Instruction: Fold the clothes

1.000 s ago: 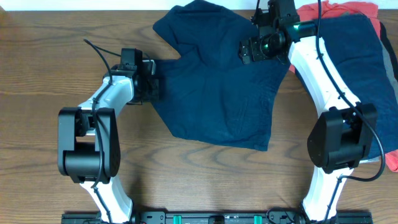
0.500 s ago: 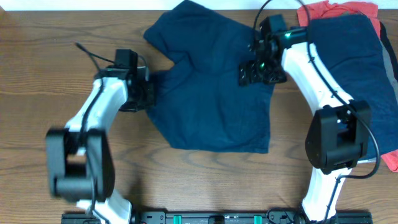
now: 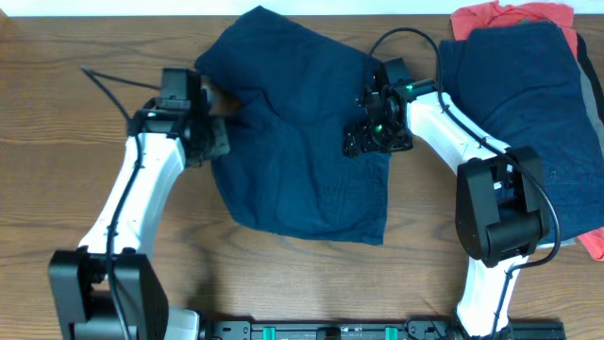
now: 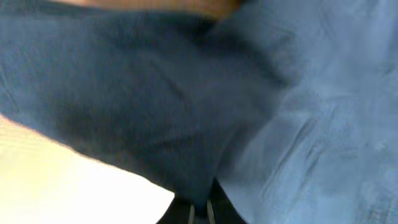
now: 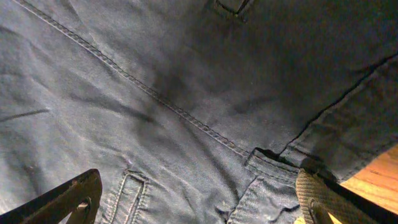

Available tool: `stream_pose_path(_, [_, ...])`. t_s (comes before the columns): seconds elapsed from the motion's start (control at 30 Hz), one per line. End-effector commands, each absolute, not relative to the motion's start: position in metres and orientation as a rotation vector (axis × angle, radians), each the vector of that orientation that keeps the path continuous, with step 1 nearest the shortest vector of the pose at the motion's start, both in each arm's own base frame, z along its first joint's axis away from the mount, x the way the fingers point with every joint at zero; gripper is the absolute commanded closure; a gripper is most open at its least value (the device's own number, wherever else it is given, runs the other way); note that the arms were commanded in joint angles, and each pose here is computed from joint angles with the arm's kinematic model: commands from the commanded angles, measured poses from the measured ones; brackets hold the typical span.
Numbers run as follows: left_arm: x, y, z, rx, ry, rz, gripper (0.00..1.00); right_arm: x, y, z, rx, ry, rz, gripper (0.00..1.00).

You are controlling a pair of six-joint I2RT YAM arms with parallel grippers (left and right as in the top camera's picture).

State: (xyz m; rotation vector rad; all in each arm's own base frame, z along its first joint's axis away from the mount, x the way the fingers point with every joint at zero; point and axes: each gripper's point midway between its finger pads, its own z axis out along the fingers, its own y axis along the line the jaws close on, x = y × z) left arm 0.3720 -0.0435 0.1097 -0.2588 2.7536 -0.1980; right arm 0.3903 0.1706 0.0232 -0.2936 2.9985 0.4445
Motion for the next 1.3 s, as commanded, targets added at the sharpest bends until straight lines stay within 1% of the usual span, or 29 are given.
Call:
stream_pose_path(0.0, [0.387,-0.066,0.102,-0.293,2.713,-0.237,0.94,0.388,0.176,0.025,-0.278,2.996,0.472,0.03])
stream_pose_path(0.2, [0.426,-0.129,0.095,-0.141,2.582,-0.335,0.94,0.391,0.177,0.025,-0.267,2.988,0.474,0.03])
stream_pose_path(0.23, [0.432,-0.141,0.092,-0.112,2.559,-0.35,0.93,0.391,0.177,0.025,-0.264,2.988,0.474,0.02])
stream_pose_path(0.27, [0.437,-0.147,0.089,-0.096,2.542,-0.357,0.9,0.391,0.177,0.025,-0.26,2.988,0.472,0.03])
stream_pose_path(0.3, [0.443,-0.156,0.086,-0.077,2.519,-0.369,0.83,0.391,0.177,0.025,-0.252,2.99,0.47,0.03])
stream_pose_path(0.33, [0.448,-0.161,0.084,-0.066,2.501,-0.377,0.68,0.391,0.177,0.025,-0.25,2.99,0.47,0.02])
stream_pose_path(0.37, [0.452,-0.165,0.081,-0.058,2.488,-0.383,0.57,0.392,0.177,0.025,-0.24,2.99,0.469,0.02])
stream_pose_path(0.4, [0.456,-0.168,0.078,-0.055,2.477,-0.389,0.36,0.392,0.176,0.025,-0.232,2.99,0.466,0.02])
stream_pose_path(0.43, [0.458,-0.168,0.076,-0.056,2.473,-0.39,0.24,0.392,0.176,0.025,-0.228,2.99,0.466,0.02])
stream_pose_path(0.47, [0.459,-0.167,0.076,-0.059,2.47,-0.386,0.15,0.393,0.176,0.025,-0.227,2.989,0.466,0.02])
stream_pose_path(0.53, [0.461,-0.161,0.078,-0.074,2.466,-0.368,0.03,0.393,0.176,0.025,-0.226,2.987,0.466,0.02])
stream_pose_path(0.73, [0.458,-0.135,0.1,-0.13,2.456,-0.346,0.02,0.397,0.173,0.025,-0.217,2.976,0.463,0.01])
stream_pose_path(0.9, [0.433,-0.093,0.13,-0.203,2.49,-0.274,0.02,0.399,0.174,0.025,-0.219,2.968,0.463,0.01])
stream_pose_path(1.0, [0.413,-0.063,0.136,-0.285,2.54,-0.225,0.02,0.4,0.174,0.026,-0.219,2.961,0.461,0.01])
stream_pose_path(1.1, [0.395,-0.042,0.122,-0.355,2.632,-0.181,0.02,0.402,0.175,0.026,-0.221,2.952,0.463,0.01])
stream_pose_path(1.27, [0.354,-0.027,0.077,-0.421,2.855,-0.109,0.02,0.402,0.175,0.026,-0.221,2.953,0.463,0.01])
